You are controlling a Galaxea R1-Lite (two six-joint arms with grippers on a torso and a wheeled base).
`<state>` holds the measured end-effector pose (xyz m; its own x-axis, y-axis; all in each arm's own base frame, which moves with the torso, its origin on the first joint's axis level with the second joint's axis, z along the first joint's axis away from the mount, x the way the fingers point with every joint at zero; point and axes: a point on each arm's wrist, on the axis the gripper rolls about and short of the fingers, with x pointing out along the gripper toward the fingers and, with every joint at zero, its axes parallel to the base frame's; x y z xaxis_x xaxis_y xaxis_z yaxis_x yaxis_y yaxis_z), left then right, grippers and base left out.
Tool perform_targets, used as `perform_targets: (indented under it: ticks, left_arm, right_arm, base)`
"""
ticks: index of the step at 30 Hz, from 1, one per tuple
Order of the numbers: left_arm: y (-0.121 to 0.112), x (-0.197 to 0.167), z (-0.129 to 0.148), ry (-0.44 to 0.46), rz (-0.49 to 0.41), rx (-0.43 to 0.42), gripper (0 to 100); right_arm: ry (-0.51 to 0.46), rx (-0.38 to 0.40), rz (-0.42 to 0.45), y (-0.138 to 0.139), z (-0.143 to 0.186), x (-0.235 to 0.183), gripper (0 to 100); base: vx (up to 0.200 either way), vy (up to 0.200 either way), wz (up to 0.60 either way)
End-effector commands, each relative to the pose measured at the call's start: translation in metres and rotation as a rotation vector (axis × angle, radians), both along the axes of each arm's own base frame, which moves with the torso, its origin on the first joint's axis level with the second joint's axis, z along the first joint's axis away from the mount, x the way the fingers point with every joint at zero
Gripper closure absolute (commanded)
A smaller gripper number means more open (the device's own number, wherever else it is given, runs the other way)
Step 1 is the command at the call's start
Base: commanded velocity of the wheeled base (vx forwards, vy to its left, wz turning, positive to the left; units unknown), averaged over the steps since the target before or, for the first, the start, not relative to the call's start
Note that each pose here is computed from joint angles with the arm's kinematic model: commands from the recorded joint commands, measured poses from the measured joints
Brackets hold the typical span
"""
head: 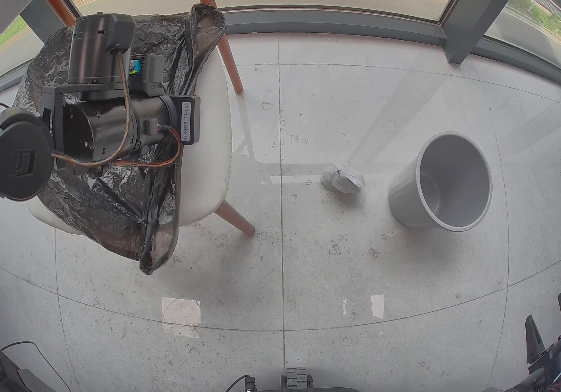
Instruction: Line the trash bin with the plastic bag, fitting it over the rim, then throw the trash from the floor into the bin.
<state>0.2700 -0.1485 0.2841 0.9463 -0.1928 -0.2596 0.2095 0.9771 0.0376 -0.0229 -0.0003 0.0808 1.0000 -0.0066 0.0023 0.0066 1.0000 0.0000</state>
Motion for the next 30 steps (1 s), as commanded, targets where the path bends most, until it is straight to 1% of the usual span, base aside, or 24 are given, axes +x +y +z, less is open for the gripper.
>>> perform_targets:
  ticks: [1,4,7,9,10,12,14,15,16,18,19,20,21,22,23,25,26,30]
  left_arm:
    - [0.004,0.001,0.002,-0.005,0.009,-0.005,100]
    - [0.009,0.000,0.006,-0.008,0.014,-0.012,100]
    - [0.016,-0.014,0.019,-0.033,-0.009,-0.041,100]
    - [0.030,-0.021,0.026,-0.025,-0.049,-0.103,100]
    - [0.043,-0.019,0.029,-0.006,-0.078,-0.156,100]
    - [0.064,-0.017,0.031,0.029,-0.146,-0.235,100]
    - [0.085,-0.022,0.037,0.037,-0.201,-0.299,100]
    - [0.095,-0.023,0.039,0.050,-0.224,-0.344,100]
    - [0.101,-0.022,0.038,0.065,-0.232,-0.379,100]
    - [0.111,-0.021,0.037,0.106,-0.254,-0.478,100]
    - [0.115,-0.020,0.038,0.125,-0.264,-0.546,100]
    - [0.116,-0.021,0.038,0.130,-0.267,-0.564,100]
    - [0.117,-0.020,0.038,0.139,-0.278,-0.628,100]
    - [0.117,-0.019,0.034,0.123,-0.295,-0.708,100]
    - [0.116,-0.019,0.033,0.115,-0.301,-0.722,100]
    - [0.114,-0.022,0.029,0.051,-0.339,-0.772,100]
    - [0.113,-0.022,0.028,0.045,-0.351,-0.780,100]
    - [0.099,-0.027,0.018,0.014,-0.485,-0.820,100]
  right_arm:
    - [0.016,0.000,0.002,0.000,-0.005,0.001,0]
    - [0.016,0.000,0.000,0.000,-0.005,0.001,0]
    - [0.016,0.000,0.002,0.000,-0.005,0.001,0]
    - [0.016,0.000,0.000,0.000,-0.005,0.001,0]
    - [0.016,0.000,0.000,0.000,-0.005,0.001,0]
    - [0.016,0.000,0.000,0.000,-0.005,0.001,0]
    - [0.016,0.000,0.000,0.000,-0.005,0.001,0]
    - [0.016,0.000,0.000,0.000,-0.005,0.001,0]
    - [0.016,0.000,0.000,0.000,-0.005,0.001,0]
    - [0.016,0.000,0.000,0.000,-0.005,0.001,0]
    - [0.016,0.000,0.000,0.000,-0.005,0.001,0]
    - [0.016,0.001,0.000,0.000,-0.005,0.001,0]
    - [0.016,0.001,0.000,0.000,-0.005,0.001,0]
    - [0.016,0.003,0.000,0.000,-0.005,0.001,0]
    - [0.016,0.003,0.000,0.000,-0.005,0.001,0]
    - [0.016,0.003,0.000,0.000,-0.005,0.001,0]
    - [0.016,0.003,0.000,0.000,-0.005,0.001,0]
    - [0.016,0.003,0.000,0.000,-0.005,0.001,0]
  base:
    - [0.000,0.000,0.00]
    - [0.000,0.000,0.00]
    - [0.000,0.000,0.00]
    - [0.000,0.000,0.00]
    - [0.000,0.000,0.00]
    - [0.000,0.000,0.00]
    - [0.000,0.000,0.00]
    - [0.000,0.000,0.00]
    - [0.000,0.000,0.00]
    - [0.000,0.000,0.00]
    - [0.000,0.000,0.00]
    - [0.000,0.000,0.00]
    - [0.000,0.000,0.00]
    - [0.000,0.000,0.00]
    - [0.000,0.000,0.00]
    - [0.000,0.000,0.00]
    - [0.000,-0.200,0.00]
    - [0.000,-0.200,0.00]
